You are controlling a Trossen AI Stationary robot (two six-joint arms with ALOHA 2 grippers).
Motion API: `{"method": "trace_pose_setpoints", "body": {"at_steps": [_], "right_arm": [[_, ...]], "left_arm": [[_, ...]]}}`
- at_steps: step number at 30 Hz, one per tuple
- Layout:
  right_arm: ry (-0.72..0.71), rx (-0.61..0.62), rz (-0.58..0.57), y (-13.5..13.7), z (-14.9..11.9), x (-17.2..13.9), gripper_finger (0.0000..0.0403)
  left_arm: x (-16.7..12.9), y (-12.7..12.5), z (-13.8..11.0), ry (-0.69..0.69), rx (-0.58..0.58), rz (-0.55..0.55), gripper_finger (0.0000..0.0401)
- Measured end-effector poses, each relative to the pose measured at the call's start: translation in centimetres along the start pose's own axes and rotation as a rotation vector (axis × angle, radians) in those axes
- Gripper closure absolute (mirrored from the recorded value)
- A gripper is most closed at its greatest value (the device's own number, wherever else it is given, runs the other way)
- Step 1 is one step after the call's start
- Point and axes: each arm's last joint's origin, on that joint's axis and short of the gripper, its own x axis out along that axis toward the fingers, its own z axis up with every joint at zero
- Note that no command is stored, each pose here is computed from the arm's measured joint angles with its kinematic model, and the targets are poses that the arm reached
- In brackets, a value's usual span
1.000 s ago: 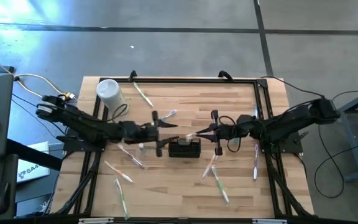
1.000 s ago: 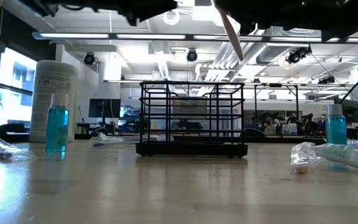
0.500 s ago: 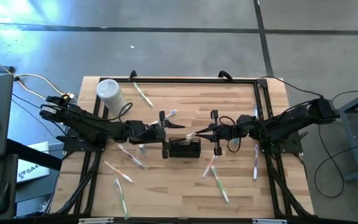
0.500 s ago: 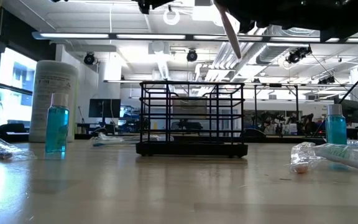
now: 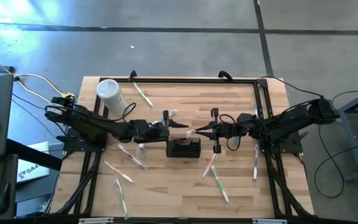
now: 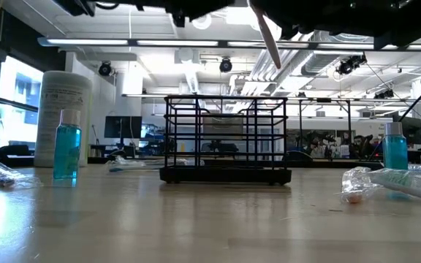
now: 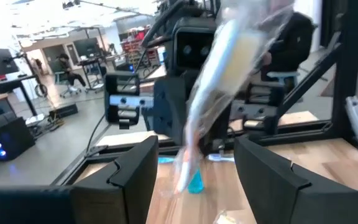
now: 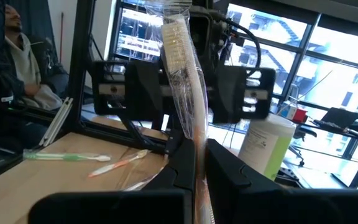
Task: Pick & Place toothbrushing station
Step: Put the top orange toothbrush into the mesh organizer
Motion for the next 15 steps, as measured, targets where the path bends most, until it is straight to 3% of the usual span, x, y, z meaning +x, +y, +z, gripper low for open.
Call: {"method": "trace_pose_setpoints", "body": {"at_steps": [7, 15], "right_arm": [[0.014, 0.002, 0.004, 0.04, -0.15, 0.00, 0.0393], [0.025, 0.000, 0.006, 0.04, -0.26, 0.00, 0.0393]], "left_arm": [[0.43, 0.54, -0.04, -0.056, -0.041, -0.075, 0.0194], [0.66, 0.78, -0.15, -0.066, -0.048, -0.078, 0.0194]]}}
